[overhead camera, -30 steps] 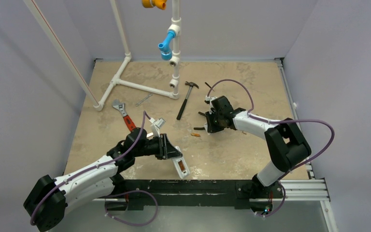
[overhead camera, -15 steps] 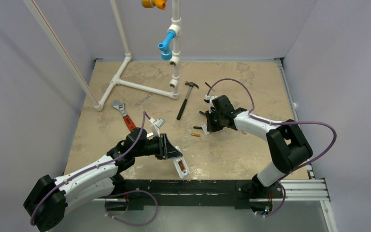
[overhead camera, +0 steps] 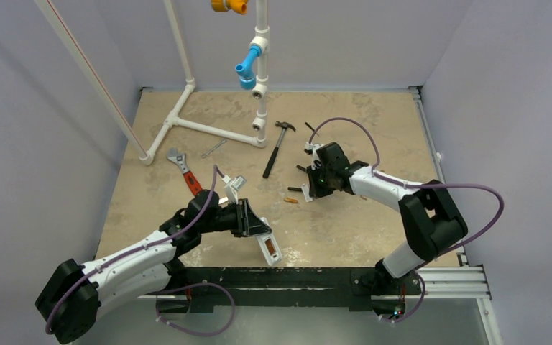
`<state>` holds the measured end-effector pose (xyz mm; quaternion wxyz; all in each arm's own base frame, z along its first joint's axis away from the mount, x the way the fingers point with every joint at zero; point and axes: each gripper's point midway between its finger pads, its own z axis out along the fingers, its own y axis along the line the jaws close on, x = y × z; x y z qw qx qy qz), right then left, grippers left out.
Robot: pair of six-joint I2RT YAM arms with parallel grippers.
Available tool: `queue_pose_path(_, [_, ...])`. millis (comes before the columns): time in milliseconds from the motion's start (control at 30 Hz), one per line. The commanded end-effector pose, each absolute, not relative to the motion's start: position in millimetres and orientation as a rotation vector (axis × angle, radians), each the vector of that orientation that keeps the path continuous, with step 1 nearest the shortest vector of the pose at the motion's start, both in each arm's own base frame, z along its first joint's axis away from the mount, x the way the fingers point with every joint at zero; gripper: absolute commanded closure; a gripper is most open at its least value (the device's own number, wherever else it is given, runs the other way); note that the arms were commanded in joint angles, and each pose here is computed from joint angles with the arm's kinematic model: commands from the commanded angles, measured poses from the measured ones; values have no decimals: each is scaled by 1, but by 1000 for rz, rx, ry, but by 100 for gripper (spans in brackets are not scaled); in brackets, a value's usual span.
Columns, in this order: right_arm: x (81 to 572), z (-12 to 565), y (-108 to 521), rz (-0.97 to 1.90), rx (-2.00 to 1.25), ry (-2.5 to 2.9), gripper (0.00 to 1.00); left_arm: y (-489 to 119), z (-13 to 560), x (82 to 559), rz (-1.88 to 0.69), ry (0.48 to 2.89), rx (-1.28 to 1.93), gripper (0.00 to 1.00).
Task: Load the batteries into the remote control
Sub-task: Pick up the battery cover at the center of the board, then place the battery cover at the center of the board.
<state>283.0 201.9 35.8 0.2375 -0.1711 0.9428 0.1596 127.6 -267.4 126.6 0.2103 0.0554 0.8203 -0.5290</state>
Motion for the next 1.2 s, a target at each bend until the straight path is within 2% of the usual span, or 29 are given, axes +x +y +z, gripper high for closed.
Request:
queue_pose_path(0, [284,56,205,481,-465,2528,98,-273,145,134,-1488,2205,186,100])
queue_pose_path(367, [271,80,180,257,-448,2550,100,-271,149,136,-1460,2199,185,100])
queue_pose_path(733, [225,71,148,-299,-428,2601,100,-257,151,142,-1345,2214,141,100])
queue_pose_path(1167, [208,70,146,-692,-508,2499,100,-250,147,143,-1293,2238,118,100])
